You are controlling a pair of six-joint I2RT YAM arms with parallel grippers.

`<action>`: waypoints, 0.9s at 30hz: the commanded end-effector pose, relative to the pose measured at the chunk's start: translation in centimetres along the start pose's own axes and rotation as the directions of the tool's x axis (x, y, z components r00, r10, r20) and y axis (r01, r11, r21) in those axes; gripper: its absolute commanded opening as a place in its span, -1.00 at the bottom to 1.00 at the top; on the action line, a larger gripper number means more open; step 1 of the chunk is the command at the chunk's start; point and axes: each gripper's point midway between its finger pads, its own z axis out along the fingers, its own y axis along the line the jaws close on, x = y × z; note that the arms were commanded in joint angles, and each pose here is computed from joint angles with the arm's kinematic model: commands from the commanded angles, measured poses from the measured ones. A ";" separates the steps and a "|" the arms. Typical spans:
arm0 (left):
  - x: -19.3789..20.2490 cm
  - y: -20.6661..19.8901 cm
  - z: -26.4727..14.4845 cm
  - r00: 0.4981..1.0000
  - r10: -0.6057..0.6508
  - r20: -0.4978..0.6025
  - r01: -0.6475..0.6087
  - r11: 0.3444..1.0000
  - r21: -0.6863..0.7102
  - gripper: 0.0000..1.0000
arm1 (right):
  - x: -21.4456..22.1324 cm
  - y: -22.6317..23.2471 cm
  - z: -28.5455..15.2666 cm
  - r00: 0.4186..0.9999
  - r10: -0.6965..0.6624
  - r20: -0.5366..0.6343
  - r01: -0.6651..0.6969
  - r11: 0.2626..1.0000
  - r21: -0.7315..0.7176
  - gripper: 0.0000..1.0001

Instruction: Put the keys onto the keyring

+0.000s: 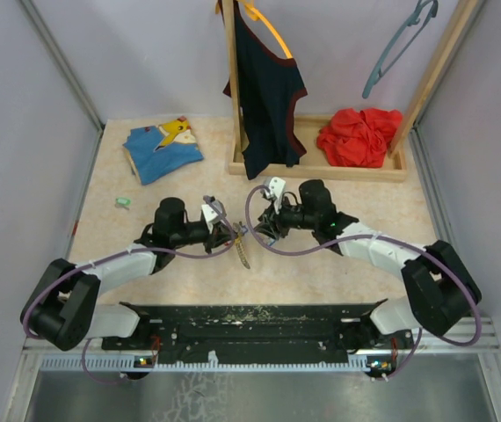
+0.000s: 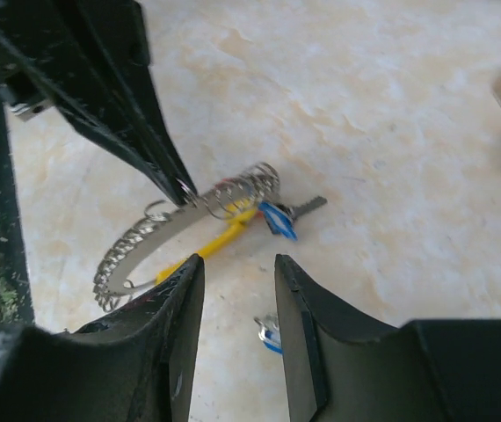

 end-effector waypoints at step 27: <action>-0.1 6.2 -1.7 0.995 -0.084 -0.059 0.058 0.933 -0.354 -1.00 | 7.9 -3.2 1.4 0.909 0.193 -0.370 -0.082 0.952 0.295 -0.27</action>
